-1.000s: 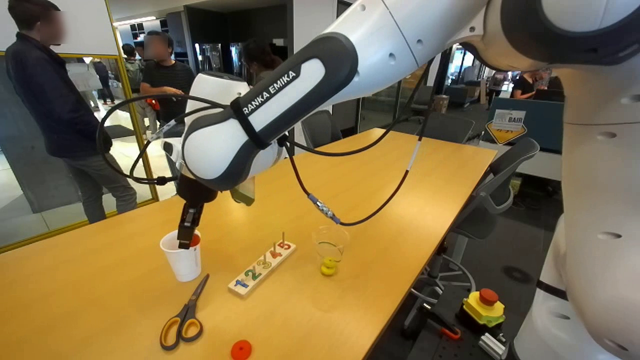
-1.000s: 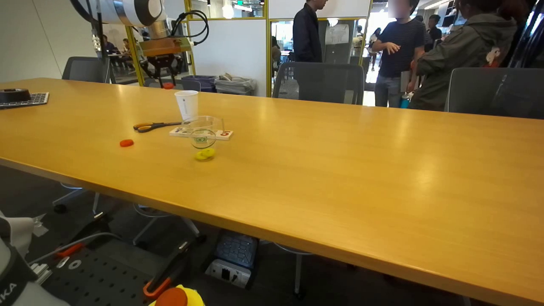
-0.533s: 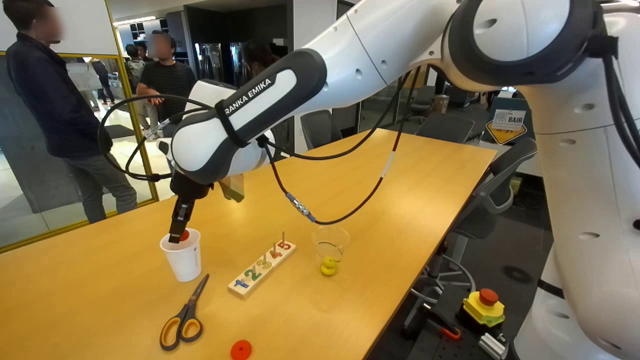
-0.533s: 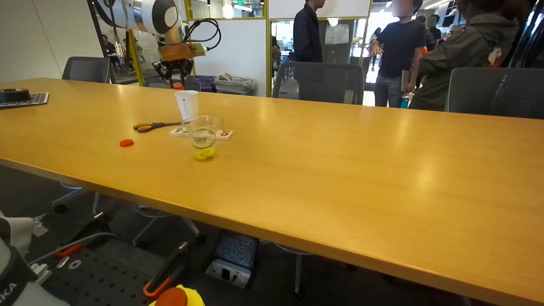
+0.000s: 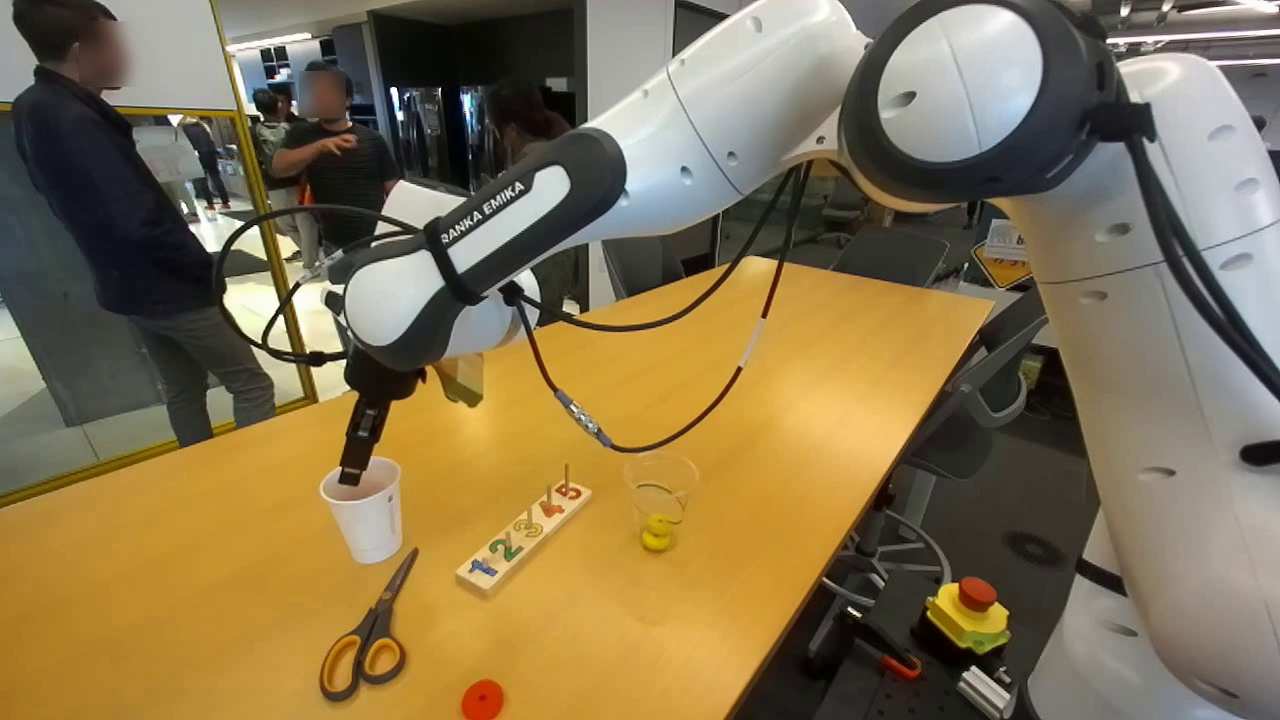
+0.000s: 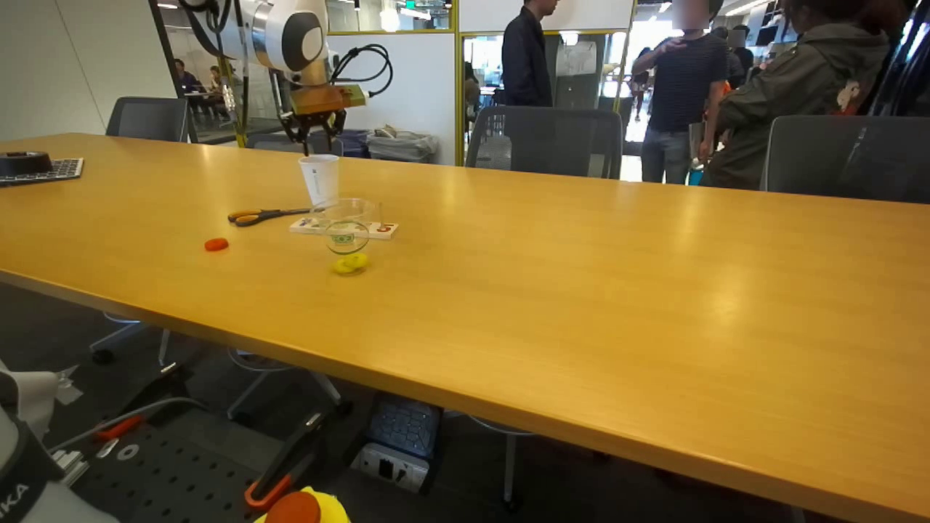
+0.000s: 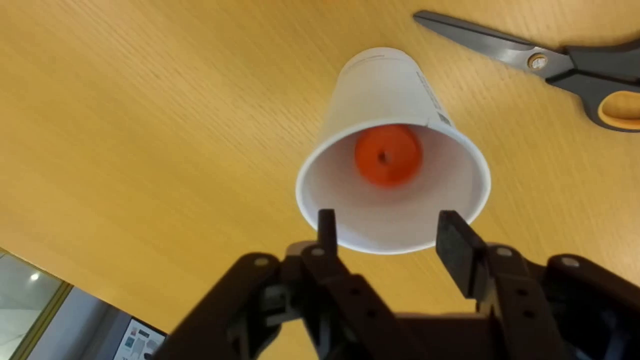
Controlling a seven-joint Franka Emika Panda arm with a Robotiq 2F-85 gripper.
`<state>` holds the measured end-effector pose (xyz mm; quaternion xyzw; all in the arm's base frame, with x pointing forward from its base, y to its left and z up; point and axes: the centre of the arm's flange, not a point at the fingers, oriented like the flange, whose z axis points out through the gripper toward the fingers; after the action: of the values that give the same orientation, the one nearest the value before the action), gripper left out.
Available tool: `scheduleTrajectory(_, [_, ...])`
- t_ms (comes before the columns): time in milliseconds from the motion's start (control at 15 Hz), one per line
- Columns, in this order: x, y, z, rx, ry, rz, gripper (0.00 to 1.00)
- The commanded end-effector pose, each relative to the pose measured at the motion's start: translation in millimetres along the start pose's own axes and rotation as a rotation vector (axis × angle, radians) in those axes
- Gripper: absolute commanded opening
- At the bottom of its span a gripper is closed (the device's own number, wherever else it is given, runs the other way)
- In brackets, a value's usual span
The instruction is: Put the yellow discs in the clear cup and the orange discs into the white cup
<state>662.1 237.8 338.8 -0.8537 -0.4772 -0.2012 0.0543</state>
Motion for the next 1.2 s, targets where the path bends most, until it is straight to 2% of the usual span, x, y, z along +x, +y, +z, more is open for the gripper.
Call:
scheduleTrajectory(0, [9.3, 10.8, -13.2, -0.010, -0.008, 0.028, 0.88])
scheduleTrajectory(133, [8.3, 7.4, -26.5, -0.026, -0.022, 0.051, 1.00])
scheduleTrajectory(600, [-17.5, -40.0, -69.1, -0.067, -0.206, 0.155, 1.00])
scheduleTrajectory(800, [-39.1, -76.2, -74.4, -0.018, -0.266, 0.183, 1.00])
scheduleTrajectory(1133, [-67.0, -134.9, -60.5, 0.067, -0.345, 0.159, 1.00])
